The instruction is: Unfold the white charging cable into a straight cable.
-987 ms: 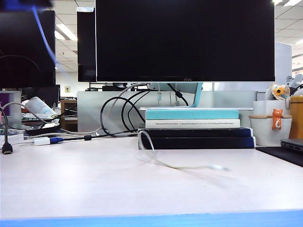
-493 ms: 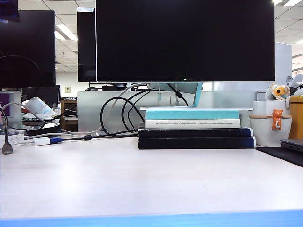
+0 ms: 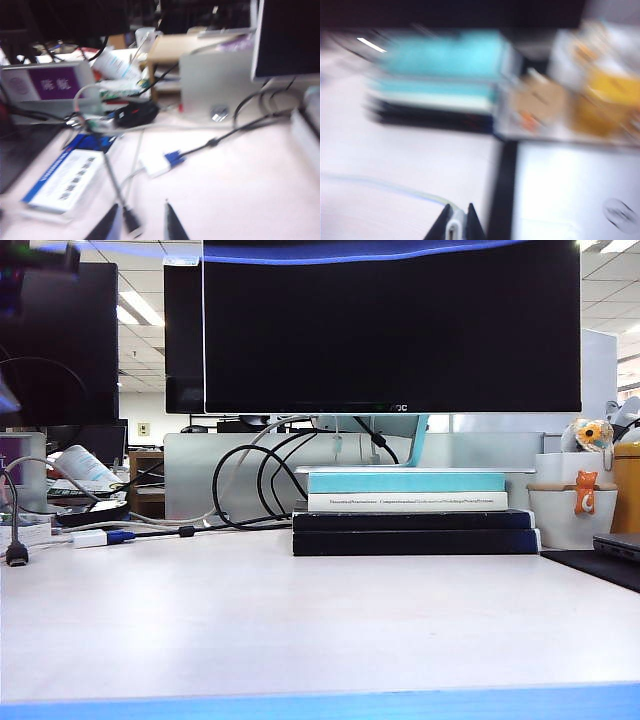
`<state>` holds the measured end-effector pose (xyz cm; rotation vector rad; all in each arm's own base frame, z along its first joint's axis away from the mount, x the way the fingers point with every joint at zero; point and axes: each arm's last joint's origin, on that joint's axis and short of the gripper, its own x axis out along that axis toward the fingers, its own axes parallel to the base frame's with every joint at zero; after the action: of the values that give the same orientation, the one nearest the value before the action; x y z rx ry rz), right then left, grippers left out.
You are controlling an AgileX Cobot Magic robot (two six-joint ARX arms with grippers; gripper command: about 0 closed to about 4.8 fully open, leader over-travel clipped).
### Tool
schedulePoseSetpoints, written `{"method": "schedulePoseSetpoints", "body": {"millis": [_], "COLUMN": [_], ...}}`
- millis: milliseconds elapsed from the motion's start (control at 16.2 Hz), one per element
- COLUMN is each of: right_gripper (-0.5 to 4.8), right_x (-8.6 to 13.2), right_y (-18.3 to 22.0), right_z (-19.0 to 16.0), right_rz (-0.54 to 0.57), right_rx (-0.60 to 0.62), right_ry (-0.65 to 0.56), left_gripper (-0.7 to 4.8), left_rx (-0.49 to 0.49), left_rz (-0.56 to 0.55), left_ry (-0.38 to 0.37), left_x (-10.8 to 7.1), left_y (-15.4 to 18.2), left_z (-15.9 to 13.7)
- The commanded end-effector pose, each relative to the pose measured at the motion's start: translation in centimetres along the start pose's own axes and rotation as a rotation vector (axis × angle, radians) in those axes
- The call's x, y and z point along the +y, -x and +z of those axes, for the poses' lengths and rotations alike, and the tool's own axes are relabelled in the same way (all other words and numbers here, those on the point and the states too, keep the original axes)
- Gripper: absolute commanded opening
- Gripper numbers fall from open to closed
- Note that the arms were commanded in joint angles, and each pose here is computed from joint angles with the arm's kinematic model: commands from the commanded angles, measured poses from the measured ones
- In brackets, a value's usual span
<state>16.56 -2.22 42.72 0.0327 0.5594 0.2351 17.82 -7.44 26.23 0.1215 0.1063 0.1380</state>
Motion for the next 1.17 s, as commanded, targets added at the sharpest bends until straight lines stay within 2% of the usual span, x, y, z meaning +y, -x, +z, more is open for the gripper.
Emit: {"method": "schedulePoseSetpoints", "body": {"millis": [62,247,370,493,678,802,925,1048,1110,1172], "right_gripper": [-0.07,-0.08,-0.08,-0.08,-0.08,-0.08,-0.08,-0.08,-0.08,-0.08], "right_x": [-1.8,-6.6,-7.9,-8.4,-8.4,-9.7,-10.0,-10.7,-11.0,-11.1], "right_y": [-0.4,-0.6,-0.6,-0.9,-1.7,-1.9,-2.1,-2.7,-3.5,-3.8], "right_z": [0.0,-0.5,-0.6,-0.7,-0.5,-0.8,-0.8,-1.0,-1.1,-1.2], "right_rz": [-0.223,-0.437,-0.484,-0.478,-0.395,-0.526,-0.531,-0.587,-0.509,-0.469], "right_rx": [0.046,0.084,0.085,0.095,0.082,0.129,0.128,0.169,0.170,0.167], "right_ry": [0.007,-0.120,-0.157,-0.172,-0.166,-0.188,-0.191,-0.211,-0.240,-0.249], "left_gripper": [1.20,1.20,1.20,1.20,1.20,1.20,1.20,1.20,1.30,1.63], "left_rx": [0.023,0.079,0.086,0.089,0.090,0.099,0.100,0.123,0.145,0.153], "left_rz": [0.053,0.142,0.170,0.182,0.169,0.207,0.198,0.219,0.211,0.203], "left_ry": [-0.060,-0.085,-0.085,-0.083,-0.081,-0.082,-0.084,-0.102,-0.120,-0.132], "left_x": [0.2,0.7,1.2,1.5,1.6,2.4,2.4,2.4,2.4,2.4], "left_y": [0.0,0.0,-0.3,-0.5,-0.6,-0.9,-0.9,-0.9,-0.9,-0.9], "left_z": [-0.7,-2.8,-2.9,-3.0,-3.0,-3.1,-3.1,-3.3,-3.6,-3.6]}}
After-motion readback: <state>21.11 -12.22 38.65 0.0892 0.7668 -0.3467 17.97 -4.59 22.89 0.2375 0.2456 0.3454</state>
